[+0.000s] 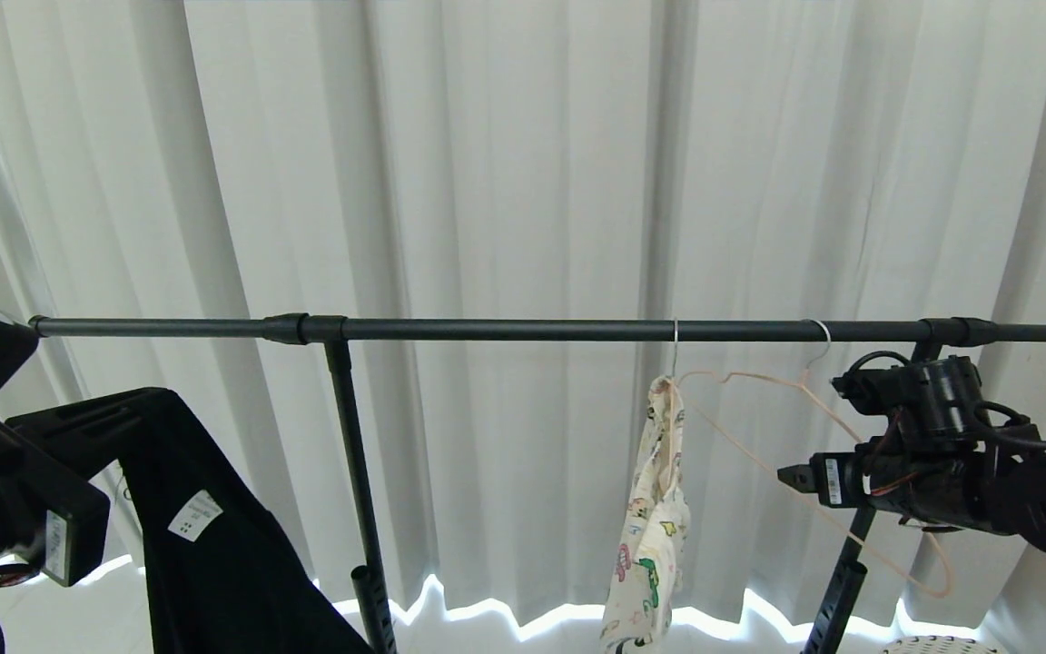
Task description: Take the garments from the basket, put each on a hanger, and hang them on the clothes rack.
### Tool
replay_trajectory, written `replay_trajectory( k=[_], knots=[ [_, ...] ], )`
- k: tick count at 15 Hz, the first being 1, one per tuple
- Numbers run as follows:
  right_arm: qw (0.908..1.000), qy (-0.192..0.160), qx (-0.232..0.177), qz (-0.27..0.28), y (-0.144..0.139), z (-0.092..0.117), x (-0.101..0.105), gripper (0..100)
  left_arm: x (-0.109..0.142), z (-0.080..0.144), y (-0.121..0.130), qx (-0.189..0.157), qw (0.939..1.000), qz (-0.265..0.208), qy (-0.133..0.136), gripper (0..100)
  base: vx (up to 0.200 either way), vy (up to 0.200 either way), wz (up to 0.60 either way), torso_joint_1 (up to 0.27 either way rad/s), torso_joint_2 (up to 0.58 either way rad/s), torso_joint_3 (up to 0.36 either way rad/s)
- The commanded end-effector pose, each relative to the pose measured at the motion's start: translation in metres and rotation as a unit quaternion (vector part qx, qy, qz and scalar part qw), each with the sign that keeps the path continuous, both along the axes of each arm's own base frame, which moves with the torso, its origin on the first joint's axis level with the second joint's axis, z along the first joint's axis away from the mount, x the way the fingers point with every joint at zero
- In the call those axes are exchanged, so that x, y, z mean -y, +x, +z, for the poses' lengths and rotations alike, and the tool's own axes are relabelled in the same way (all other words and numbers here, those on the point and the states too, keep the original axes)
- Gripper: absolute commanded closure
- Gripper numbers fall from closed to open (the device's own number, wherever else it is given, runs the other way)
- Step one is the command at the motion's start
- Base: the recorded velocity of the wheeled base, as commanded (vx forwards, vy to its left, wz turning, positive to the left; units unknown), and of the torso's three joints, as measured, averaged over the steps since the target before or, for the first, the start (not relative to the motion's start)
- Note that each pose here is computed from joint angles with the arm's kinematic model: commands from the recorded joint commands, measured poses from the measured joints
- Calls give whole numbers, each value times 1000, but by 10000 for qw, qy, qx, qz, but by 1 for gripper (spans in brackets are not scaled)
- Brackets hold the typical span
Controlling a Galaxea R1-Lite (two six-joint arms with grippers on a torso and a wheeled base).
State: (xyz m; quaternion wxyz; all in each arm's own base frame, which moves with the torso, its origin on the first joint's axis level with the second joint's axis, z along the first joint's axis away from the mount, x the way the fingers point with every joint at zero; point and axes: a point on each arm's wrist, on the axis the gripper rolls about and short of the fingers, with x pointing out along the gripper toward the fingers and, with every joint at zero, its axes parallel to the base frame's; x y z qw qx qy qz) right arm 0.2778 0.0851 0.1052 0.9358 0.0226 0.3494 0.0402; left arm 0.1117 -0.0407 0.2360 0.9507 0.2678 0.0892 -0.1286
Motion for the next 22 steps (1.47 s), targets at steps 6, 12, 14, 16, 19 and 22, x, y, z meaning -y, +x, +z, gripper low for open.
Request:
replay_trajectory(
  k=[6, 12, 14, 16, 19, 22],
  knots=[
    [9999, 79, 21, 149, -5, 2, -3, 0, 0, 0, 0, 9, 10000, -5, -4, 100, 0, 0, 0, 0, 0, 0],
    [9998, 51, 169, 61, 7, -9, -2, 0, 0, 0, -1, 19, 10000, 1, 2, 100, 0, 0, 0, 0, 0, 0],
    [9999, 34, 133, 66, 8, -11, -2, 0, 0, 0, 0, 12, 10000, 1, 5, 100, 0, 0, 0, 0, 0, 0],
    [9999, 27, 111, 66, 9, -13, -3, 100, 0, 0, 0, 5, 10000, 1, 8, 100, 0, 0, 0, 0, 0, 0],
    [9998, 45, 169, 66, 11, -14, -3, 100, 0, 0, 0, -4, 10000, 2, 3, 100, 0, 0, 0, 0, 0, 0],
    [9996, 69, 265, 71, 12, -12, -4, 100, 0, -1, 1, -27, 10000, 4, 5, 100, 0, 0, 0, 0, 0, 0]
  ],
)
